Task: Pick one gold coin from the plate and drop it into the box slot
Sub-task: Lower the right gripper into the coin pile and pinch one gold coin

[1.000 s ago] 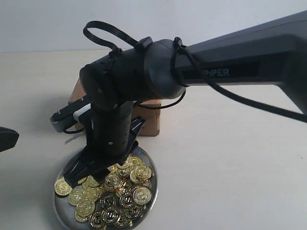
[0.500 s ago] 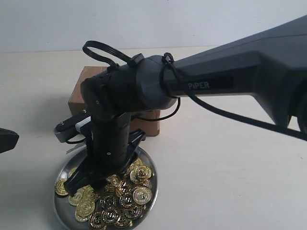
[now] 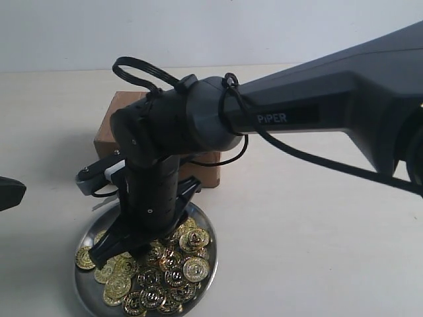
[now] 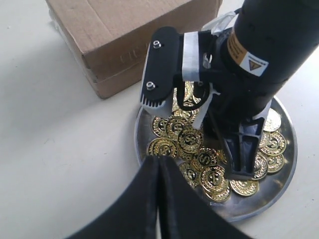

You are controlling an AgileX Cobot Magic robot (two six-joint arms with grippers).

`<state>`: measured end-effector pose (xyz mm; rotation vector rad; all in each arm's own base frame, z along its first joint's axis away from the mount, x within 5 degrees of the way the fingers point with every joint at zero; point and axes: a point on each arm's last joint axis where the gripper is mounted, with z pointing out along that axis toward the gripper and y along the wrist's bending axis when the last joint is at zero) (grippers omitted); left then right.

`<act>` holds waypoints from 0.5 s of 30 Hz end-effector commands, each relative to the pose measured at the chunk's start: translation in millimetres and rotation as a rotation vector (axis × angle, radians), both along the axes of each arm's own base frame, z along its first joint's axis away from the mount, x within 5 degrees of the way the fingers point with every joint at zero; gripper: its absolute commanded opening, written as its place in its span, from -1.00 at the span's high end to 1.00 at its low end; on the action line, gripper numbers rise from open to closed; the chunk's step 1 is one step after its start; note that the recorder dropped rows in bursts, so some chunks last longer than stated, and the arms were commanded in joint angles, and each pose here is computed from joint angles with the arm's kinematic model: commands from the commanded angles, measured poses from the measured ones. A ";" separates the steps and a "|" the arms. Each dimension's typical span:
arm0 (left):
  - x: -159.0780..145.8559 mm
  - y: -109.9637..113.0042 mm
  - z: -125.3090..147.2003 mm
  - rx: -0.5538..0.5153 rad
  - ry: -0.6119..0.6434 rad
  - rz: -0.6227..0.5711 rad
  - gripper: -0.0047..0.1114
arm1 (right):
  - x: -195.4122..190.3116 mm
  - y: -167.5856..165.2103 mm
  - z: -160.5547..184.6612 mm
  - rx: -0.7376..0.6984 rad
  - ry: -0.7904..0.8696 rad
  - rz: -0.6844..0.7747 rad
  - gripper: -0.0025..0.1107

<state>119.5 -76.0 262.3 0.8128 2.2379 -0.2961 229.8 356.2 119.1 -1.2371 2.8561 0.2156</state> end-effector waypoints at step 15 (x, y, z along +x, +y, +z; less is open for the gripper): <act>-0.7 -0.6 2.8 -0.008 -0.012 -0.006 0.92 | -11.4 9.0 -4.4 -0.060 -0.108 0.059 0.15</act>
